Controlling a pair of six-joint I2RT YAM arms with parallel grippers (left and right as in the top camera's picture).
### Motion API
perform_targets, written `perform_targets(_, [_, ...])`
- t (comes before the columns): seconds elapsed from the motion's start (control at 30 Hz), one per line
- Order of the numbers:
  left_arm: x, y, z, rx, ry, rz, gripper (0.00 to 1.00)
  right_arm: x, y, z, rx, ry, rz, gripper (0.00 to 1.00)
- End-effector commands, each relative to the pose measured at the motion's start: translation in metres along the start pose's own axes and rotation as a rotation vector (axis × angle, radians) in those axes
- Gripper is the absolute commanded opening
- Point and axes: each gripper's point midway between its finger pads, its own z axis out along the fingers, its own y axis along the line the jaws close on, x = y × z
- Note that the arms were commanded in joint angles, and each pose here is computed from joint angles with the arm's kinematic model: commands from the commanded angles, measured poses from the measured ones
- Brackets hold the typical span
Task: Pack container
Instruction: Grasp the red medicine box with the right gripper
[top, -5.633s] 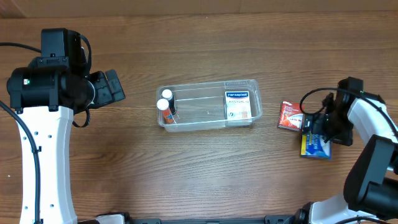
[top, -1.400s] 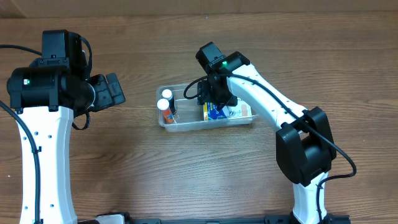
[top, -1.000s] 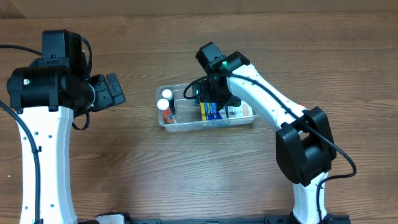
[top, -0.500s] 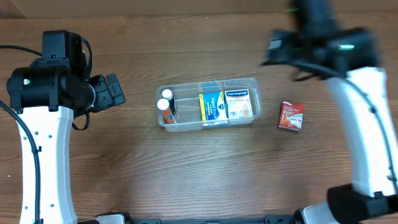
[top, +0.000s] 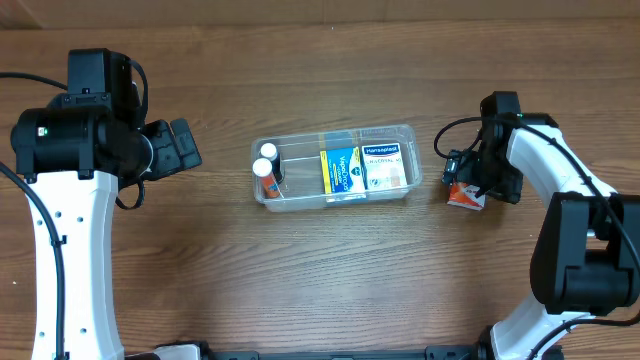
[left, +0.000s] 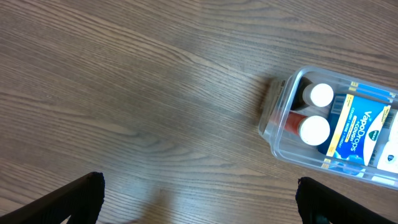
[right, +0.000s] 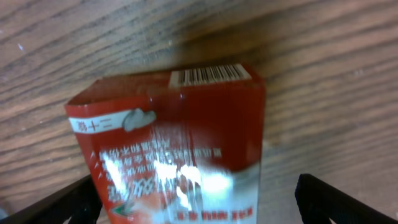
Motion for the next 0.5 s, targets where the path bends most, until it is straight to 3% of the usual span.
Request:
perform_targets(0.0, [-0.0009,0.0006,0.0018,-0.001,0.005,0.019,1.00,-0.0001,0.0011,0.0047,-0.011,-0.020,-0.040,1.00])
perform_targets(0.17, [-0.0010,0.0005,0.0018,-0.001,0.004,0.018,1.00,-0.0032,0.0072,0.0044,-0.044,-0.032,-0.066,0.98])
perform_targets(0.37, [-0.0009,0.0006,0.0018,-0.001,0.005,0.018,1.00,-0.0014,0.0069,0.0046,-0.043,-0.025,-0.066,0.74])
perform_targets(0.47, [-0.0009,0.0006,0.0018,-0.001,0.005,0.019,1.00,-0.0014,0.0069,0.0046,-0.043,-0.024,-0.065,0.74])
